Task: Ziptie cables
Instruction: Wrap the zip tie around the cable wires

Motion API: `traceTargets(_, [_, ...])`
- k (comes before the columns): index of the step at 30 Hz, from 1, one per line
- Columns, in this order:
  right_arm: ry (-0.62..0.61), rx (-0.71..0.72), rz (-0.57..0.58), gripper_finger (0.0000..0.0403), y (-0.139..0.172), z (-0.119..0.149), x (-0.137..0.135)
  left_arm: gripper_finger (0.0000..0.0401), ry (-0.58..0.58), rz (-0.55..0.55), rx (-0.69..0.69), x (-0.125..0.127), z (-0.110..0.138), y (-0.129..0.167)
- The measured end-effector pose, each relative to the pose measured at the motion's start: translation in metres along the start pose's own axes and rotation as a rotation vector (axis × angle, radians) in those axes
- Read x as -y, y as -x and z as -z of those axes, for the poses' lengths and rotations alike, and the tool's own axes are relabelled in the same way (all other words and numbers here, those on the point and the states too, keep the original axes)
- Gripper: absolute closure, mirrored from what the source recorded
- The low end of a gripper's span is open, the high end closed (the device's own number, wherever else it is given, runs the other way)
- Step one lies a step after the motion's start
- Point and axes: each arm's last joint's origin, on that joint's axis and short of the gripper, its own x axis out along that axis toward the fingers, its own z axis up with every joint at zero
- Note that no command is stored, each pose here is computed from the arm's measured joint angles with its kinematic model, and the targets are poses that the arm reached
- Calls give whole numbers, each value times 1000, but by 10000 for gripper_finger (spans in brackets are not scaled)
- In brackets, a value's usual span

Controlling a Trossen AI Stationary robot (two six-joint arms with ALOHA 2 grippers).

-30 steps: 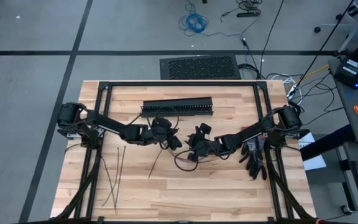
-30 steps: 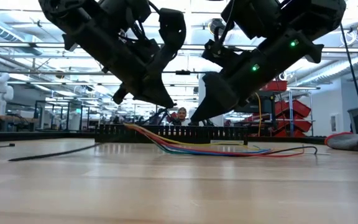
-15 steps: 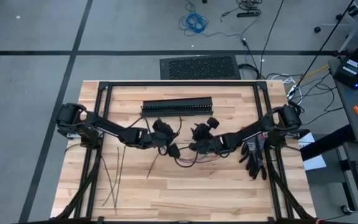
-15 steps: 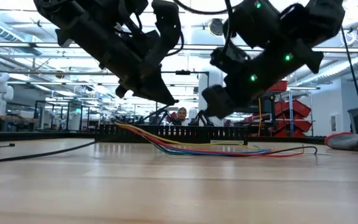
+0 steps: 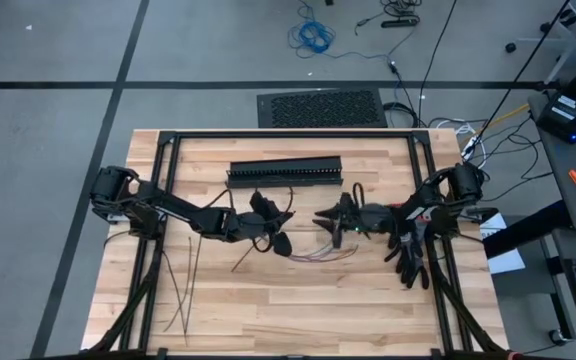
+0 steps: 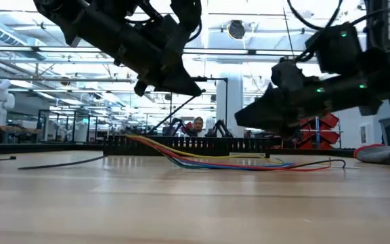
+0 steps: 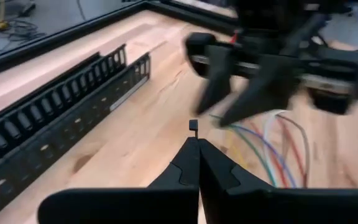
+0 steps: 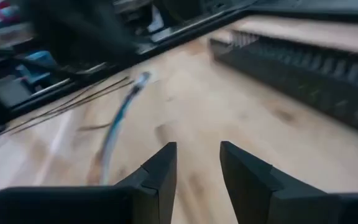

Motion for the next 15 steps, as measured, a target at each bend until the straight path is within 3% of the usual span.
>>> traceTargets(4, [97, -62, -25, 287, -8, 7, -26, 401, -12, -27, -19, -6, 9, -1])
traceTargets(12, [520, -228, 142, 287, -52, -8, -92, 401, 2, -79, -75, -19, 34, 3])
traceTargets(15, [651, -229, 130, 287, -64, -18, -112, 401, 41, -91, -88, -23, 41, 5])
